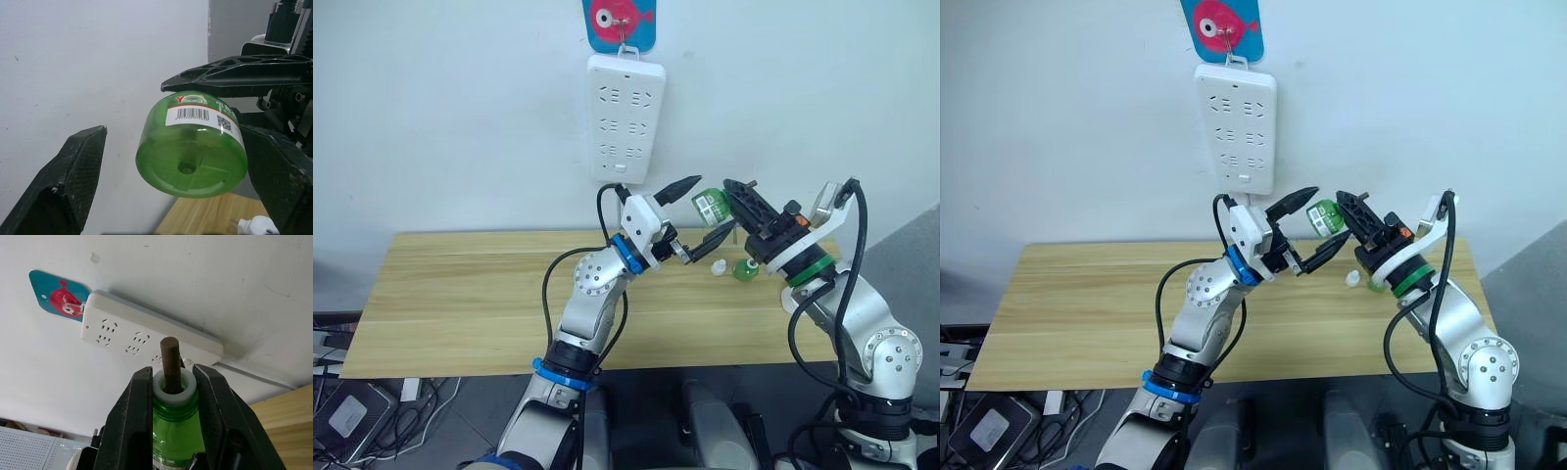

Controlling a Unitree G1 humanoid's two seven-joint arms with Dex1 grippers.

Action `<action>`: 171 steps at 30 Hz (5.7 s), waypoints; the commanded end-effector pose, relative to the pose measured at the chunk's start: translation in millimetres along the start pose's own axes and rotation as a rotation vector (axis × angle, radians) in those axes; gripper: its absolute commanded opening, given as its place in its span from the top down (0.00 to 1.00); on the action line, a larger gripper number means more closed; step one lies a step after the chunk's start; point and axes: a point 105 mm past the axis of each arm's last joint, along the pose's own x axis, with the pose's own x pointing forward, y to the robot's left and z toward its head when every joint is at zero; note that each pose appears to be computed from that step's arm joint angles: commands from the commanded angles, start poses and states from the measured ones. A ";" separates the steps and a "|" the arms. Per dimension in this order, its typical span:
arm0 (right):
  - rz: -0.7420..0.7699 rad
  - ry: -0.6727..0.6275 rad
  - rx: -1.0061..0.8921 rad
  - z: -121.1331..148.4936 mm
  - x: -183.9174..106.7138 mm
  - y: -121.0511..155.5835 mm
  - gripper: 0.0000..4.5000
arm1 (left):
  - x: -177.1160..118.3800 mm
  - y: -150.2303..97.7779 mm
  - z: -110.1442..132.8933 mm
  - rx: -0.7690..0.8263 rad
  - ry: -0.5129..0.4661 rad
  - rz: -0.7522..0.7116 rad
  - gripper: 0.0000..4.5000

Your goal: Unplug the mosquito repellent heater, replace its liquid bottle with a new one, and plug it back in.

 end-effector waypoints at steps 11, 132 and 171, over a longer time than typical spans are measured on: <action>0.064 0.018 -0.013 -3.5 -1.5 18.2 0.81 | 9.2 -4.4 17.0 0.007 -0.072 -0.021 0.48; 0.058 0.607 -0.124 71.9 -100.4 0.4 0.34 | -30.8 -28.0 17.8 0.024 -0.047 -0.471 0.48; 0.229 0.660 -0.179 39.3 -83.8 18.5 0.34 | -24.0 -31.7 15.3 0.022 -0.048 -0.497 0.48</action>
